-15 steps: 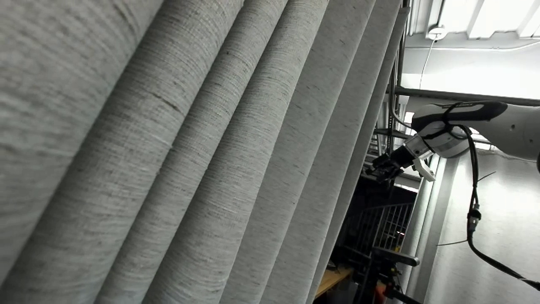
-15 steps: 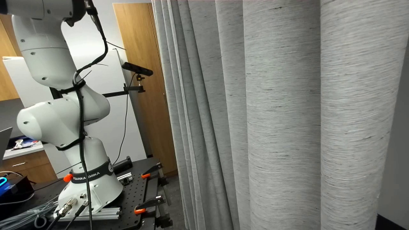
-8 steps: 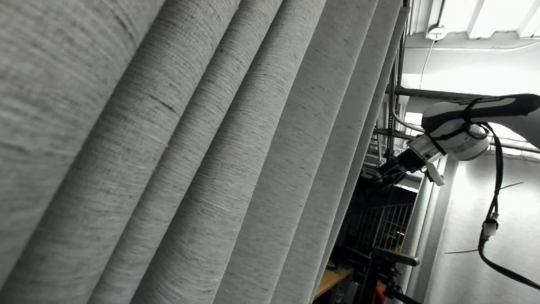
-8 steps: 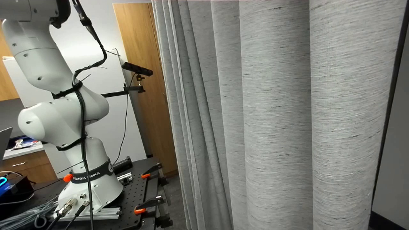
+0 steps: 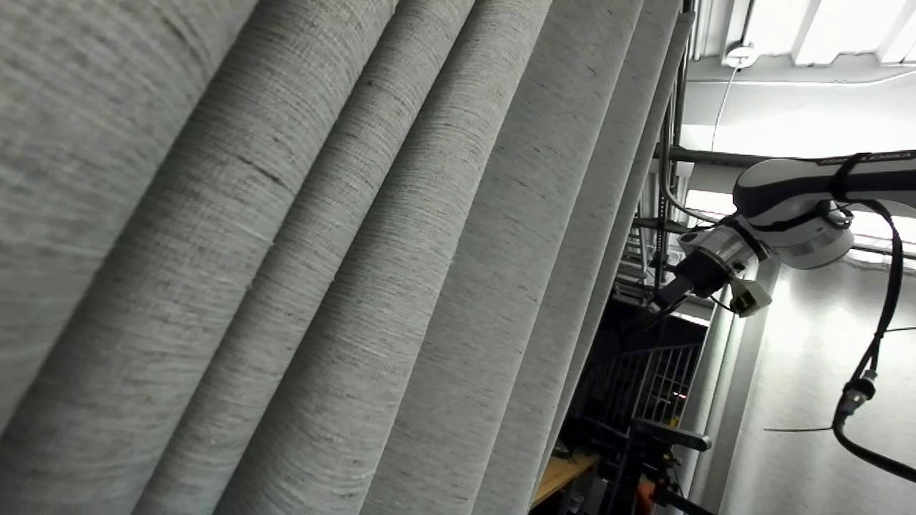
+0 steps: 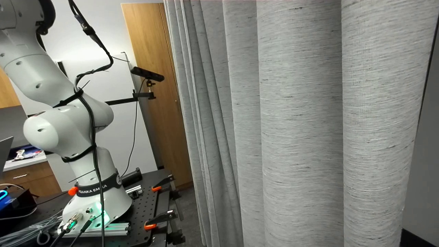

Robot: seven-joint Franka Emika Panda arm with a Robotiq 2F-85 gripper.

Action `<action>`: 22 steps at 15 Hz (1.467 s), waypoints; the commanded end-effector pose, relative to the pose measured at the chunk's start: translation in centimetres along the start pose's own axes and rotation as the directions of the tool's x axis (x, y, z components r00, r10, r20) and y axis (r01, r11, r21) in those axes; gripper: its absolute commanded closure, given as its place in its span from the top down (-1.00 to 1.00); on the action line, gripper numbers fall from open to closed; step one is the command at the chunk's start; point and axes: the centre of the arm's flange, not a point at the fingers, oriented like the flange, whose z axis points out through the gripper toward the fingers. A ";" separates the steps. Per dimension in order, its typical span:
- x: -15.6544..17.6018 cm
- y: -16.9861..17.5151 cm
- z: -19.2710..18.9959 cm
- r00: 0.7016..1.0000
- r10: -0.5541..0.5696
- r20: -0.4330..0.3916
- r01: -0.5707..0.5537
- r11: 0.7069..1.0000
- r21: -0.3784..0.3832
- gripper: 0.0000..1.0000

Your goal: Slide the curtain to the right

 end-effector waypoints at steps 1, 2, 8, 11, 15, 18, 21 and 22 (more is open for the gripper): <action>-0.5 -4.6 1.0 0.984 -0.174 0.034 0.171 0.981 0.091 1.00; -0.2 -5.7 1.7 0.976 -0.214 0.027 0.210 0.971 0.111 1.00; 1.4 -10.8 7.6 0.963 -0.262 -0.062 0.269 0.947 0.175 1.00; 1.9 -12.4 9.8 0.965 -0.246 -0.093 0.259 0.951 0.170 1.00; 1.9 -14.0 10.9 0.957 -0.237 -0.169 0.259 0.957 0.128 1.00; 1.7 -14.7 10.9 0.950 -0.233 -0.208 0.258 0.961 0.103 1.00; 0.6 -14.9 10.6 0.948 -0.261 -0.182 0.286 0.950 0.123 1.00; 2.2 -13.9 11.5 0.954 -0.251 -0.165 0.272 0.955 0.120 1.00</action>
